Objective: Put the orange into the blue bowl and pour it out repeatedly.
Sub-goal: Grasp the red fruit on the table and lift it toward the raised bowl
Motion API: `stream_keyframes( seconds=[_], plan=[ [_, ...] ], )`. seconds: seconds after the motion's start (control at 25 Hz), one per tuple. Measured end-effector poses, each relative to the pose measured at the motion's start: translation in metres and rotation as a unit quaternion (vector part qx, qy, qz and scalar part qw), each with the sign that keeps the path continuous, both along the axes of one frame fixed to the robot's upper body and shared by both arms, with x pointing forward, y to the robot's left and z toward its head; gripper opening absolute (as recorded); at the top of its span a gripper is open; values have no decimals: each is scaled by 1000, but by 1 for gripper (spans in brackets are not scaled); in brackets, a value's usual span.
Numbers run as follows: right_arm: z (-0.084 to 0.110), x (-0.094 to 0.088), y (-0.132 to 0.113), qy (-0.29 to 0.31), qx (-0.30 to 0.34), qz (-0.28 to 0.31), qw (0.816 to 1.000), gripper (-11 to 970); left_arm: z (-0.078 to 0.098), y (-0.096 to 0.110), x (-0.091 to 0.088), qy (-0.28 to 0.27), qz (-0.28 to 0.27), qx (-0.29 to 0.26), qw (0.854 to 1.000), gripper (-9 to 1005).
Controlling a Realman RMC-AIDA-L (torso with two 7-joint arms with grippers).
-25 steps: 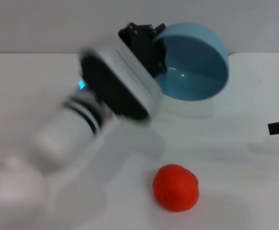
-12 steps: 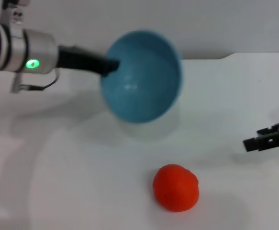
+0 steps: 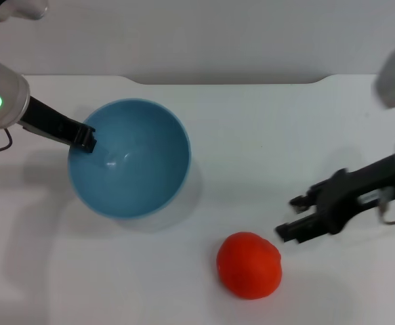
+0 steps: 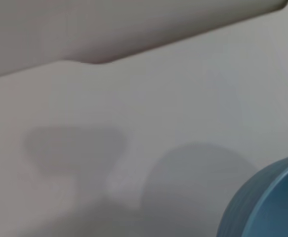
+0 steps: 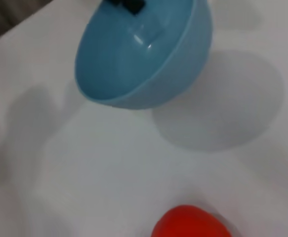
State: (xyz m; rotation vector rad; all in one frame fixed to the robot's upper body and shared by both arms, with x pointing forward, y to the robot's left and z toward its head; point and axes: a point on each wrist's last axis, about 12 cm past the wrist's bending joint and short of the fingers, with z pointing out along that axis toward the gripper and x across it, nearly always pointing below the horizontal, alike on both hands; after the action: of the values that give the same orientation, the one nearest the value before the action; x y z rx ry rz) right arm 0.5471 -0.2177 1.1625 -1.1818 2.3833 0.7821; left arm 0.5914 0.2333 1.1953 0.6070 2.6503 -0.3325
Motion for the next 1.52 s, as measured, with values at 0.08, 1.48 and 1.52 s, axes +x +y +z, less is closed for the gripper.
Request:
stream_keyframes(
  seconds=[0.08,1.48,1.52],
  plan=[
    [-7,1,17,-15,-15,28,999,633,3,0,-2,-1,-3,1,1000,-1],
    [-64,5,65,26,-77,72,994,448,4,-20,-4,-10,-46,25,999,0],
    [-64,5,64,26,-75,70,994,429,3,-21,-4,-11,-47,25,999,0]
  ],
)
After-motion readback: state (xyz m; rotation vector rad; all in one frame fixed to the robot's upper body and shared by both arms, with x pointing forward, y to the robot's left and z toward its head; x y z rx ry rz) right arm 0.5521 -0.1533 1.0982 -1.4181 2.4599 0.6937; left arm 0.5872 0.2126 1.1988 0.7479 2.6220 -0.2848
